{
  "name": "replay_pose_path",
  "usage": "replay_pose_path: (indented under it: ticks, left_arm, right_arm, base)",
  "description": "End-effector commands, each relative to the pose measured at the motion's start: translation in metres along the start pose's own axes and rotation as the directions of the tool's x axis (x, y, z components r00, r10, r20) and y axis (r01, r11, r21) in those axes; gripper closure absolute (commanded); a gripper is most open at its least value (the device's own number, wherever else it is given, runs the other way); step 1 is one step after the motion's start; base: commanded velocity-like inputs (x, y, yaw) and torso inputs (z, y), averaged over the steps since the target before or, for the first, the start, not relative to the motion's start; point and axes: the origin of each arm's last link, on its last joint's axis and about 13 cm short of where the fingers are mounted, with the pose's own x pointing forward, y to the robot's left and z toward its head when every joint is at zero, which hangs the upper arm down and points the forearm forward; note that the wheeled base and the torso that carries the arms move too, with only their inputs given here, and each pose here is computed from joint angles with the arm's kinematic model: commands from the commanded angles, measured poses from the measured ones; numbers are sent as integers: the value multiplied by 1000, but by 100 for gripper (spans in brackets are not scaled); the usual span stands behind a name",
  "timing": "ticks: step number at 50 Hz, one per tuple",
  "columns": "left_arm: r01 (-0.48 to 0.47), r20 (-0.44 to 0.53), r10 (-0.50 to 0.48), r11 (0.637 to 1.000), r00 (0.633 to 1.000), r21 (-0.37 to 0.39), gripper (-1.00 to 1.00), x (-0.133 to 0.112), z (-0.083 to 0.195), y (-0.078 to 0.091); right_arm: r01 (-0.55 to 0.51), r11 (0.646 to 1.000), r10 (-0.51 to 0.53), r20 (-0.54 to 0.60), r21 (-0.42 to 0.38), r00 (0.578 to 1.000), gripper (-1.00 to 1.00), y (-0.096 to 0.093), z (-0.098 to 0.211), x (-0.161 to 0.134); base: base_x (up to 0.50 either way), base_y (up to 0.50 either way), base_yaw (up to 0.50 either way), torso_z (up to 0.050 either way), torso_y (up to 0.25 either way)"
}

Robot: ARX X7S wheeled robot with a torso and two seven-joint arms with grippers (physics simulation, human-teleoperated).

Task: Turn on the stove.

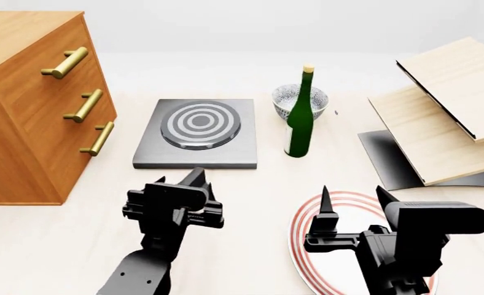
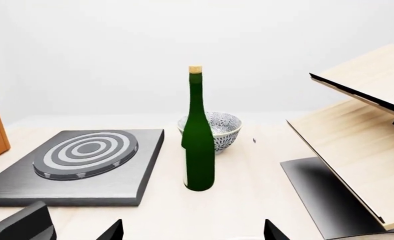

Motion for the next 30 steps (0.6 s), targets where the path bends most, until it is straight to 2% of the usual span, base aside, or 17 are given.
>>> replay_pose_path:
  ticks: [1, 11, 20, 30]
  left_arm:
    - [122, 81, -120, 992, 990, -27, -100, -67, 57, 4]
    - [19, 125, -8, 996, 992, -85, -100, -91, 69, 20]
    - [-48, 82, 58, 993, 995, -111, -100, -89, 61, 26]
    - [-58, 74, 66, 993, 995, -106, -100, -88, 57, 27]
  right_arm:
    - [3, 1000, -3, 1, 6, 1000, -100, 0, -1, 0]
    - [4, 1000, -4, -4, -3, 1000, -100, 1, -3, 0]
    - [20, 1000, -20, -6, -11, 1000, -100, 1, -5, 2]
    - [21, 1000, -21, -8, -9, 1000, -100, 1, -6, 2]
  base:
    - [0, 0, 0, 0, 0]
    - [0, 0, 0, 0, 0]
    - [0, 0, 0, 0, 0]
    - [0, 0, 0, 0, 0]
